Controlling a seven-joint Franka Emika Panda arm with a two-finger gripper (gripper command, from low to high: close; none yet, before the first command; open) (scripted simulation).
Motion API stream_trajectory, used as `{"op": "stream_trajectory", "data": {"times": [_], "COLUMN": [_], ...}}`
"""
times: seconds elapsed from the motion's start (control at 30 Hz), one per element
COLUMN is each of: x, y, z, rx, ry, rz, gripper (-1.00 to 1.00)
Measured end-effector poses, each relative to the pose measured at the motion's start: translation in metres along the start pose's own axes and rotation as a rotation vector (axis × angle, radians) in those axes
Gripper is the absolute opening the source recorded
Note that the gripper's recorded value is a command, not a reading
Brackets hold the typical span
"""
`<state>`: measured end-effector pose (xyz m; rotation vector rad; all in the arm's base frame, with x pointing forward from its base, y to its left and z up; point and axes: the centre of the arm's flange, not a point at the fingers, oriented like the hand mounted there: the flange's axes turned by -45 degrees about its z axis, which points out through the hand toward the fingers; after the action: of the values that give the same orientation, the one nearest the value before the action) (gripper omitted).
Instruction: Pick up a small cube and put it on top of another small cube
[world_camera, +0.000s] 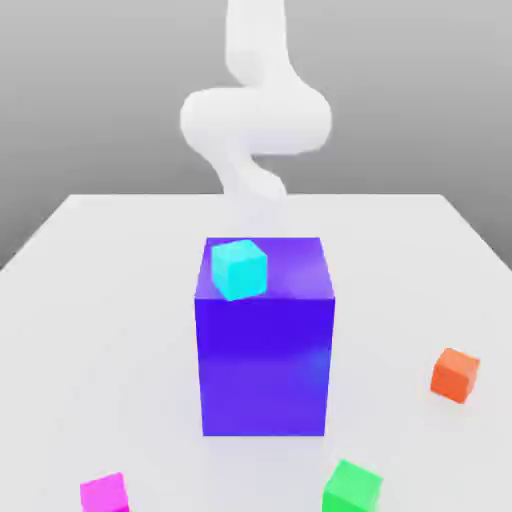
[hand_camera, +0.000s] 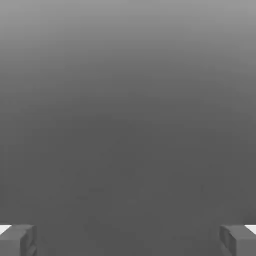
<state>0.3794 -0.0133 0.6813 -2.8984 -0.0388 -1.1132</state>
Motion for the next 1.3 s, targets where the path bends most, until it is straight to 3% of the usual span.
{"op": "stream_trajectory", "data": {"times": [0.27, 0.53, 1.03, 1.17, 1.2, 1.3], "x": [-0.012, -0.063, -0.223, -0.263, -0.272, -0.272], "y": [0.042, 0.08, 0.163, 0.171, 0.171, 0.171], "z": [0.144, 0.274, 0.434, 0.475, 0.484, 0.484], "rx": [0.108, 0.159, 0.11, 0.1, 0.101, 0.101], "ry": [-0.201, -0.381, -0.707, -0.728, -0.73, -0.73], "rz": [-0.068, -0.134, -0.317, -0.336, -0.336, -0.336], "gripper": [0.0, 0.0, 0.0, 0.0, -1.0, -1.0]}}
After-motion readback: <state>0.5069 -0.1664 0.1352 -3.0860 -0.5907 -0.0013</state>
